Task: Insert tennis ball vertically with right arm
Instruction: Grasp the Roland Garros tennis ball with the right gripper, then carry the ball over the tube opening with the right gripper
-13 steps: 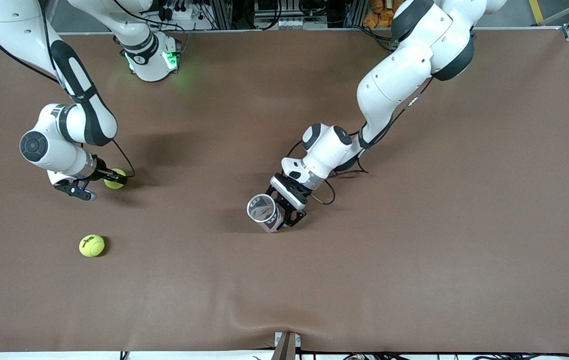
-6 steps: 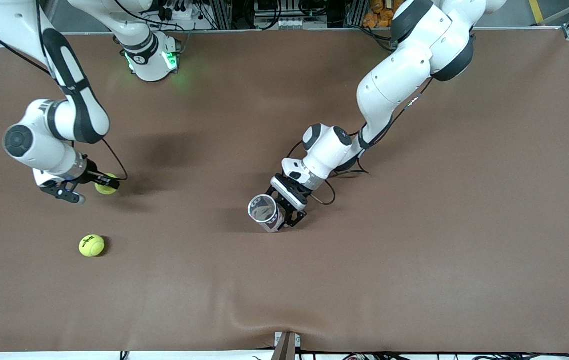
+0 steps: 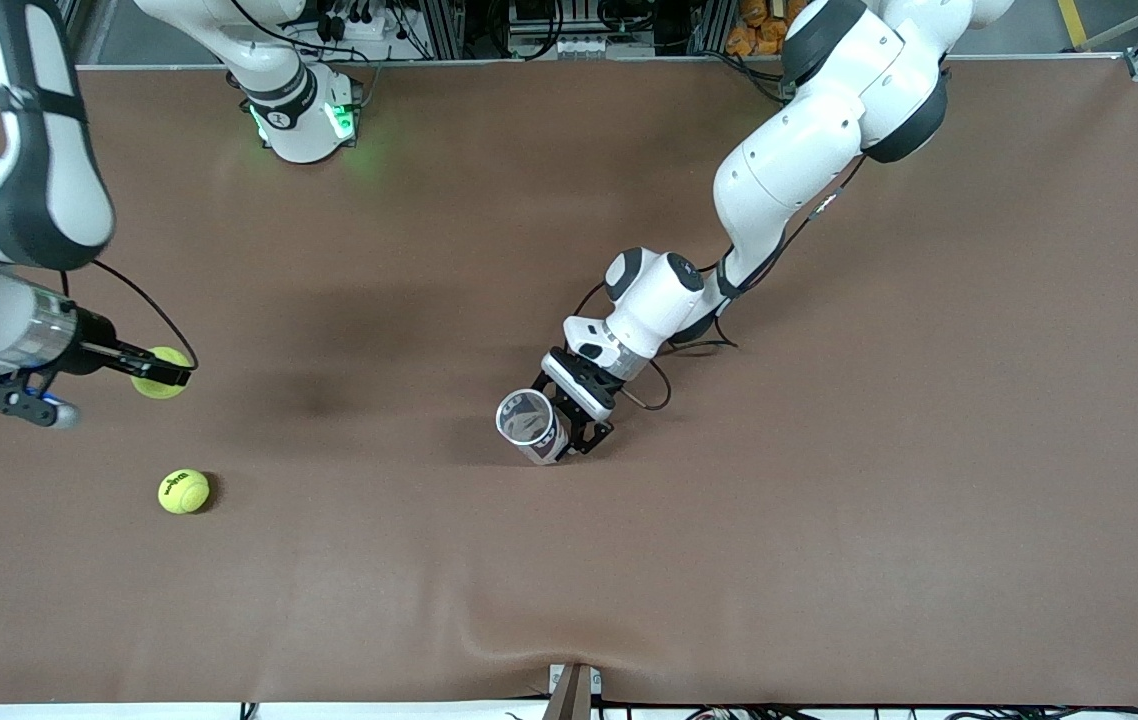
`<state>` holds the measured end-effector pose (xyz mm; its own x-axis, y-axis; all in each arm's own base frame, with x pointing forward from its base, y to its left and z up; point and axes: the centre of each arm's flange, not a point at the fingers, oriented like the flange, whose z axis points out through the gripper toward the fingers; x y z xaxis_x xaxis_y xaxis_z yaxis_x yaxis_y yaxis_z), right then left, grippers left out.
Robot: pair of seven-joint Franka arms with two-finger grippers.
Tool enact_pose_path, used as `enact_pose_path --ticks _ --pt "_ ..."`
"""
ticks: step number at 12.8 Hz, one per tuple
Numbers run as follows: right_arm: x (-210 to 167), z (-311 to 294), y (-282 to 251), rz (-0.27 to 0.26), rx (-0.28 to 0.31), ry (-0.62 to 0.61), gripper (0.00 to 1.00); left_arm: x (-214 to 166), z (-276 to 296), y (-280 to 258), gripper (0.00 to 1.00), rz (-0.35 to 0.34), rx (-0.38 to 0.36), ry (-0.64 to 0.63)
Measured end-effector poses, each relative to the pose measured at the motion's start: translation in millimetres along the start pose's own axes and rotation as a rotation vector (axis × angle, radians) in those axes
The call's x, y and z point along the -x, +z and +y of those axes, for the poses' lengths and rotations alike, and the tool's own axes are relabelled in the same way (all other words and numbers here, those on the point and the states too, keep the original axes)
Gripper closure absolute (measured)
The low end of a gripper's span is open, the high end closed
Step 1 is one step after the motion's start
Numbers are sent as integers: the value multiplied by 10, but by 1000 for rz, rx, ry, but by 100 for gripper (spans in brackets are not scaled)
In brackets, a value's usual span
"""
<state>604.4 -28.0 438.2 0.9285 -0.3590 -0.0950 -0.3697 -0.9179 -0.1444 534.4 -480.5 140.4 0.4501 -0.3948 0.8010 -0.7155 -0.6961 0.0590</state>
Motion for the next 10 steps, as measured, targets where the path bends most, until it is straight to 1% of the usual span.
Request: enact_pose_path --ticks 1,2,4,7,10 --pt "-5 -137 -86 8 -29 -8 32 0 0 0 25 0 0 0" --pt "6 -293 -100 11 -40 -12 32 0 0 0 25 0 0 0" --pt "64 -741 -57 12 -45 20 32 0 1 0 25 0 0 0" --pt "205 -1524 -14 28 -57 59 32 -1 3 1 25 0 0 1" --pt "476 -2123 35 19 -75 79 32 -2 7 1 25 0 1 1"
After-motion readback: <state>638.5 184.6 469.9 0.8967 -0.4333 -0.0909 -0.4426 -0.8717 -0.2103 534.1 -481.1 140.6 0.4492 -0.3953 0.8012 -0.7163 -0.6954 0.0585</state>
